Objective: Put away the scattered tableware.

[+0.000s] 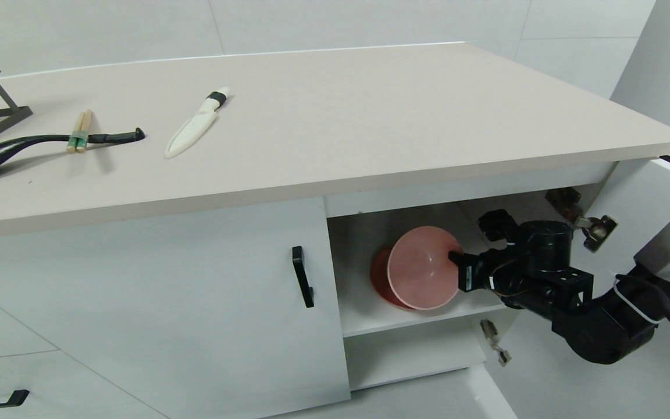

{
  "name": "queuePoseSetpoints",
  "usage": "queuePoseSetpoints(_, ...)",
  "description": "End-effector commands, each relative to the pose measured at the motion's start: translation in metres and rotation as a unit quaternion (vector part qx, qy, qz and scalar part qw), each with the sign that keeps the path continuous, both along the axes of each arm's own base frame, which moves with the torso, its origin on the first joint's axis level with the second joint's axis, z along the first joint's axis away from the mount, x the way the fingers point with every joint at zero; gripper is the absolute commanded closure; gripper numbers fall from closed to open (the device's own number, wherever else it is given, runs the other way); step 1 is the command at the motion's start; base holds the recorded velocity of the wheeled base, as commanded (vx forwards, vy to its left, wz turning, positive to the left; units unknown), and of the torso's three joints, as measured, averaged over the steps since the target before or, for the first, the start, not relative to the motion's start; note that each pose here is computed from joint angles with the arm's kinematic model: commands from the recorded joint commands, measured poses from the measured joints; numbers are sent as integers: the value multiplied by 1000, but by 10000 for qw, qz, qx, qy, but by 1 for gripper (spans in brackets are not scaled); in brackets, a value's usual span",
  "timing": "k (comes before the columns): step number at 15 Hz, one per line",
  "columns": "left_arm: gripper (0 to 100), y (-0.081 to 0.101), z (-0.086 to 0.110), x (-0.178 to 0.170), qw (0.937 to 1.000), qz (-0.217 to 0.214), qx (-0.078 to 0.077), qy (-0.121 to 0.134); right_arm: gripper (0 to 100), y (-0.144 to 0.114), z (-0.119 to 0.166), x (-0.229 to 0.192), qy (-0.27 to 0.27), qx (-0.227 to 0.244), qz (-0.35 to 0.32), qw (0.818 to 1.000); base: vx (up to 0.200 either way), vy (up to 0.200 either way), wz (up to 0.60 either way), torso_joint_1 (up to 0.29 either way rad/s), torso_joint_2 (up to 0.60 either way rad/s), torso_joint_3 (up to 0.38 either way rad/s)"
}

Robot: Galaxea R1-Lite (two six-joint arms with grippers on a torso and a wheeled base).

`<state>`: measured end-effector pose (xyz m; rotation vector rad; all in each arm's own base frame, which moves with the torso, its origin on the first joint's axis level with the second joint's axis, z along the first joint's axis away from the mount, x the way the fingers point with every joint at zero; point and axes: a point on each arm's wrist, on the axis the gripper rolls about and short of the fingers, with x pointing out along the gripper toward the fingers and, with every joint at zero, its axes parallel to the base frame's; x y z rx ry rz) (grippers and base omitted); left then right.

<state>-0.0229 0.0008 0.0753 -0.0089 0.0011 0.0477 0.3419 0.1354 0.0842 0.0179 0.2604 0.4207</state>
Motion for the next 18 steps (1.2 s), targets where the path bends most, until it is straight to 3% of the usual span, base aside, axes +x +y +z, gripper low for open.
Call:
queuePoseSetpoints(1, 0, 0, 0, 0, 10000, 7, -32, -8, 100, 1, -9, 5, 104, -41, -4, 9999, 0, 0, 0, 0, 0, 0)
queuePoseSetpoints(4, 0, 0, 0, 0, 9998, 38, -185, -16, 100, -4, -11, 5, 150, -52, -75, 9998, 0, 0, 0, 0, 0, 0)
queuePoseSetpoints(18, 0, 0, 0, 0, 9999, 38, -162, -15, 100, 1, -22, 16, 149, -68, -15, 9999, 0, 0, 0, 0, 0, 0)
